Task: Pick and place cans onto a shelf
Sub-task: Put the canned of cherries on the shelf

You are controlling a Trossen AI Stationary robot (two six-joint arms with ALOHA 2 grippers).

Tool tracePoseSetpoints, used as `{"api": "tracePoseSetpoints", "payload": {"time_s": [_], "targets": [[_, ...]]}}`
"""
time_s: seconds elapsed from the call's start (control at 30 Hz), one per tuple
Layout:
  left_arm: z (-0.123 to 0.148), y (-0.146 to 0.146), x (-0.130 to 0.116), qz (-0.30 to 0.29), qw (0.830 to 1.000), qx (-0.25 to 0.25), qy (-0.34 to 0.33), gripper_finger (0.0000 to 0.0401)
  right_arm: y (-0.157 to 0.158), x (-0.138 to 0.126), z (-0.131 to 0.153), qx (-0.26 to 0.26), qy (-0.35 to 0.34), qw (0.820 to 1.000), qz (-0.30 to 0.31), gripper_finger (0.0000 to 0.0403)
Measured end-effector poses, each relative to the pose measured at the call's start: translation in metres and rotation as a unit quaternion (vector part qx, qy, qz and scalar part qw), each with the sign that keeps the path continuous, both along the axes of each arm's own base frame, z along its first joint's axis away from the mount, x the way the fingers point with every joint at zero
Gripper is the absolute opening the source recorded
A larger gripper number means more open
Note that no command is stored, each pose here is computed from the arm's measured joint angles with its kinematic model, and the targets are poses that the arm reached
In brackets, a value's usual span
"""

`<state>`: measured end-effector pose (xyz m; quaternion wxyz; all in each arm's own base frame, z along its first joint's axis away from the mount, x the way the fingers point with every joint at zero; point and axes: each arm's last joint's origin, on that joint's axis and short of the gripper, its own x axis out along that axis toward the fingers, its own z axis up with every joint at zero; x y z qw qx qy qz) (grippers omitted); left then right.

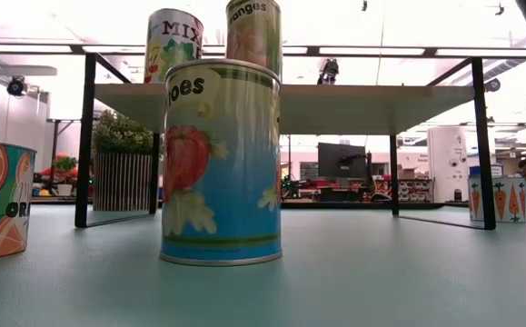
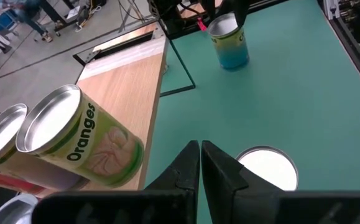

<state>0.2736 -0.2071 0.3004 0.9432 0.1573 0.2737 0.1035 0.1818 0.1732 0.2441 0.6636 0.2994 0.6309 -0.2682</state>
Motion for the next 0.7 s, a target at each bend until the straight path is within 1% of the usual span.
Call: {"api": "tracePoseSetpoints", "payload": {"time_s": [0.2, 0.6, 0.7], "targets": [[0.0, 0.0, 0.0, 0.0, 1.0, 0.001, 0.0, 0.0, -0.002, -0.002, 0.001, 0.002, -0.003, 1.0, -0.004, 0.038], [0.0, 0.0, 0.0, 0.001, 1.0, -0.001, 0.0, 0.0, 0.002, 0.002, -0.02, -0.026, 0.026, 0.999, -0.004, 0.0379], [0.0, 0.0, 0.0, 0.001, 1.0, -0.001, -0.001, 0.0, 0.003, 0.003, -0.022, -0.026, 0.025, 0.999, -0.004, 0.0369]]}}
